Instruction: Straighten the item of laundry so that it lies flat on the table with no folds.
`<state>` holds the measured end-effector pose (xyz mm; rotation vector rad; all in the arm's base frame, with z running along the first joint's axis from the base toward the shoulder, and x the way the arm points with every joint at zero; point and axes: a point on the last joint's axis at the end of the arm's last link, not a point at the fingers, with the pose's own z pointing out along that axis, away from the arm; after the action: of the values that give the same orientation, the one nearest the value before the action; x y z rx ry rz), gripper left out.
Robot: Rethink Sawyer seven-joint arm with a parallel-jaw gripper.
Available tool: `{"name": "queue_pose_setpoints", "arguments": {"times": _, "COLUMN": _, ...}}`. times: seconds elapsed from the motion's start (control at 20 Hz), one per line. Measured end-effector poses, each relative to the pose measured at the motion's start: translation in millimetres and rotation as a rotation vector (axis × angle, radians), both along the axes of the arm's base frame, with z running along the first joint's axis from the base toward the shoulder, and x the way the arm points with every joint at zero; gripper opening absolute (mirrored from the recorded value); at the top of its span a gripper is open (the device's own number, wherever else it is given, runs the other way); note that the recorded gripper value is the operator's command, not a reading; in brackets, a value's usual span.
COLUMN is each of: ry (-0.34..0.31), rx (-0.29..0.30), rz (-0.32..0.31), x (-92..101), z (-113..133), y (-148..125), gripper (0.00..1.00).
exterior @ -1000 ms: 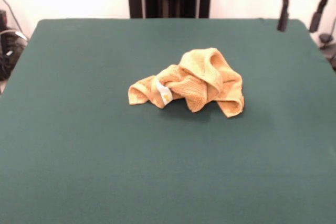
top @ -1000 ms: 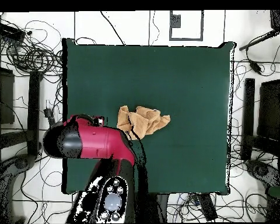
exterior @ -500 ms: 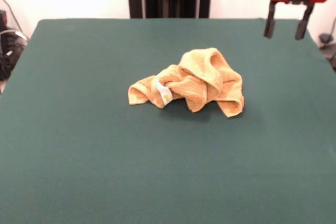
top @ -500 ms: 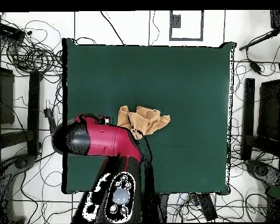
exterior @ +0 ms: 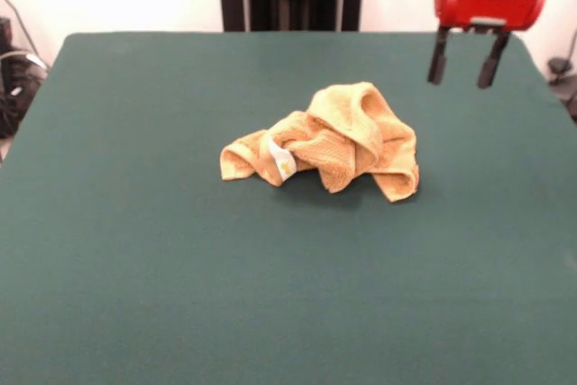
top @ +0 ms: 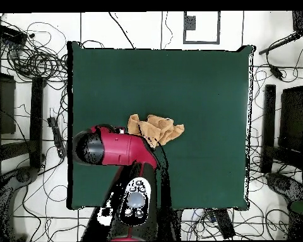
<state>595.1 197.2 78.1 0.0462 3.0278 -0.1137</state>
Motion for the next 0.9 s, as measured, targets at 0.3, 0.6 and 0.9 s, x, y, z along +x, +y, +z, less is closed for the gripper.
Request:
{"name": "queue_pose_setpoints", "arguments": {"times": 0.3, "ry": 0.01, "rx": -0.007, "rz": -0.014, "x": 9.0, "z": -13.9, "y": -21.9, "gripper": 1.0}}
{"name": "queue_pose_setpoints", "arguments": {"times": 0.6, "ry": 0.007, "rx": -0.006, "rz": -0.03, "x": 17.9, "z": -18.7, "y": -33.8, "gripper": 1.0}}
{"name": "queue_pose_setpoints", "arguments": {"times": 0.9, "ry": 0.001, "rx": -0.015, "rz": -0.003, "x": 19.3, "z": -19.6, "y": -31.0, "gripper": 1.0}}
